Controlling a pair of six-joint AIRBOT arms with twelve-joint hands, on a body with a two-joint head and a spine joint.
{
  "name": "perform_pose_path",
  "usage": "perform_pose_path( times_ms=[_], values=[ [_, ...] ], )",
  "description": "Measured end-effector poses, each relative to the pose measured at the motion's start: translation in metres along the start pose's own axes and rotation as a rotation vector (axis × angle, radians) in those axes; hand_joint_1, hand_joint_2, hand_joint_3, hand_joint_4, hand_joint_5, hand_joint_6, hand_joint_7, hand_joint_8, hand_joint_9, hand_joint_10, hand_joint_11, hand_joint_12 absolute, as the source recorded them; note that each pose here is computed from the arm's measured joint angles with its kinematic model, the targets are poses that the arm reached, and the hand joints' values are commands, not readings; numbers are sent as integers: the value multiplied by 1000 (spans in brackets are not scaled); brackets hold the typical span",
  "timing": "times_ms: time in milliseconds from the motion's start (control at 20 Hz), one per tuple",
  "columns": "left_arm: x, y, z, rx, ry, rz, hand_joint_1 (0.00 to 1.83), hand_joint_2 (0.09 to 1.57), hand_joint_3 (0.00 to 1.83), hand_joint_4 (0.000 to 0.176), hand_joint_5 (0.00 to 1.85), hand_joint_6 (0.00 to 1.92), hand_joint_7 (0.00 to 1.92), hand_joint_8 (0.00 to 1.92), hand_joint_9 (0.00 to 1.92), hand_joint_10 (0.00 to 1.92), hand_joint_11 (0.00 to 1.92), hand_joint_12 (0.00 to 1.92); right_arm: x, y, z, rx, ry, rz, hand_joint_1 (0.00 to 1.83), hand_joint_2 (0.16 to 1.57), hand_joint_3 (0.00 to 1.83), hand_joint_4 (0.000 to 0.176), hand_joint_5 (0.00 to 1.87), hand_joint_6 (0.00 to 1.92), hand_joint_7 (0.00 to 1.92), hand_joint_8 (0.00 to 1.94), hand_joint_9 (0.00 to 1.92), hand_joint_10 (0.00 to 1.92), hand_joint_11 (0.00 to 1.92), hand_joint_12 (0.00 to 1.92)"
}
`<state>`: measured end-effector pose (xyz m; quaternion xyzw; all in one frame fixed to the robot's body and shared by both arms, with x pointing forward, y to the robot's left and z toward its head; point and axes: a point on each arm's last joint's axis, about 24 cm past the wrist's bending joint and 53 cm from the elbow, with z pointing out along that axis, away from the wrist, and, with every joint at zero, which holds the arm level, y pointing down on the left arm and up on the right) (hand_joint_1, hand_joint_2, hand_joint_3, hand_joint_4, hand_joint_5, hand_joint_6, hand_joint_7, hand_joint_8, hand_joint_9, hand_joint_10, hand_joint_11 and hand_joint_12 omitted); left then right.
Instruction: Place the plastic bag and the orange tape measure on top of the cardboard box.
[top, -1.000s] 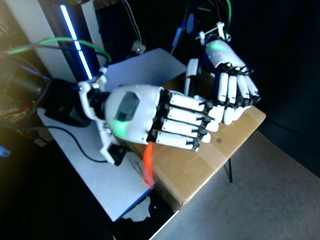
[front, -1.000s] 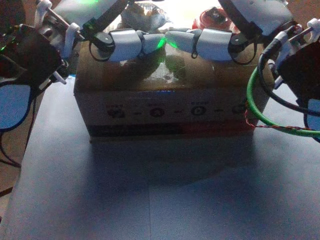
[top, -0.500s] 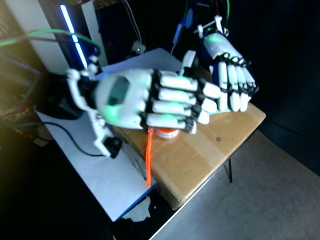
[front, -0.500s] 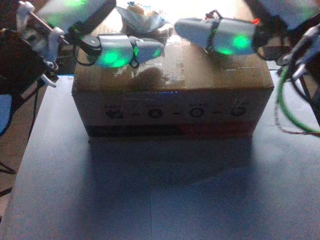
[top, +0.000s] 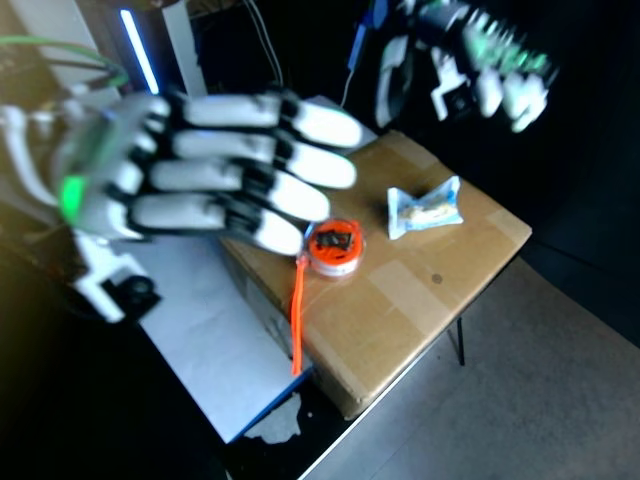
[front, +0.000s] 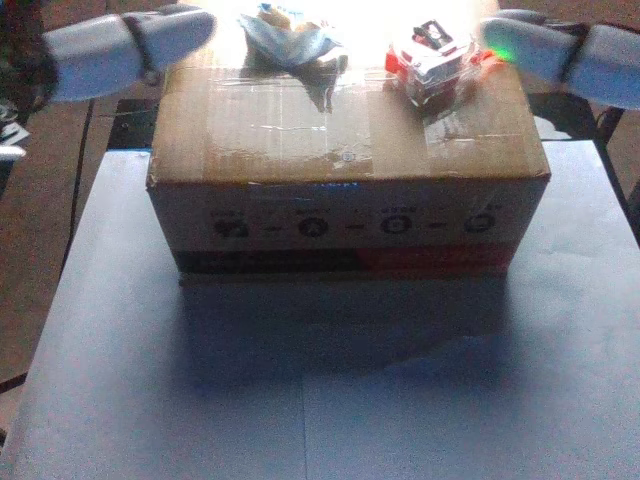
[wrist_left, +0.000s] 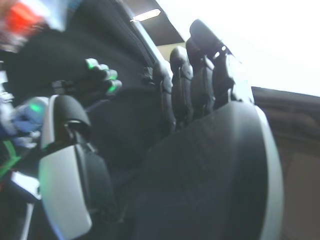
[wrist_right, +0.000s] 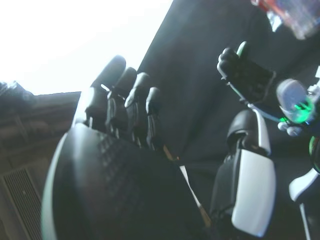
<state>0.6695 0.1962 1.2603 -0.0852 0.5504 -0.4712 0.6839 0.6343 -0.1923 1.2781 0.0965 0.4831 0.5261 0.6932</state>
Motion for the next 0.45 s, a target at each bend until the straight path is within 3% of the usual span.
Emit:
perform_pose_path(
  times_ms=[100, 150, 200, 250, 300, 350, 400, 450],
  values=[
    [-28, -1, -13, 13, -83, -26, 802, 1023, 4, 0, 447, 5, 435, 12, 274, 551, 36, 1504, -29, 0, -15, 8, -76, -25, 739, 1032, 0, 38, 125, 7, 316, 10, 240, 284, 0, 1130],
    [-44, -8, -22, 38, -135, -29, 740, 1029, 6, 7, 421, 1, 418, 4, 276, 520, 64, 1532, -44, 0, -24, 14, -127, -37, 743, 1003, 0, 58, 95, 0, 329, 5, 315, 147, 0, 1082],
    [-56, -16, -32, 68, -173, -20, 728, 1081, 8, 0, 369, 0, 426, 6, 264, 560, 51, 1610, -56, 0, -33, 20, -177, -40, 741, 990, 0, 50, 14, 0, 271, 0, 307, 109, 0, 1030],
    [-63, -22, -37, 85, -195, -16, 788, 1076, 2, 0, 373, 4, 444, 13, 267, 579, 37, 1645, -61, 1, -40, 25, -204, -40, 711, 996, 0, 14, 2, 0, 294, 12, 364, 119, 0, 1115],
    [-72, -29, -43, 112, -225, -8, 747, 1135, 5, 22, 218, 0, 426, 2, 297, 750, 71, 1647, -64, 3, -42, 28, -213, -38, 614, 1049, 14, 21, 0, 0, 289, 8, 394, 114, 0, 1147],
    [-77, -32, -48, 123, -241, 0, 704, 1162, 13, 40, 107, 0, 311, 0, 256, 749, 49, 1617, -65, 4, -42, 24, -216, -37, 568, 1110, 24, 32, 1, 0, 314, 14, 396, 115, 0, 1122],
    [-82, -34, -53, 130, -254, 11, 597, 1226, 28, 45, 15, 0, 191, 2, 193, 726, 43, 1577, -66, 7, -42, 12, -218, -39, 583, 1136, 18, 61, 115, 49, 348, 26, 425, 138, 0, 1156],
    [-88, -36, -60, 136, -273, 19, 584, 1234, 0, 68, 2, 682, 190, 4, 252, 534, 40, 1539, -66, 9, -42, 4, -218, -41, 617, 1142, 2, 118, 155, 40, 354, 23, 412, 175, 0, 1155]
  ],
)
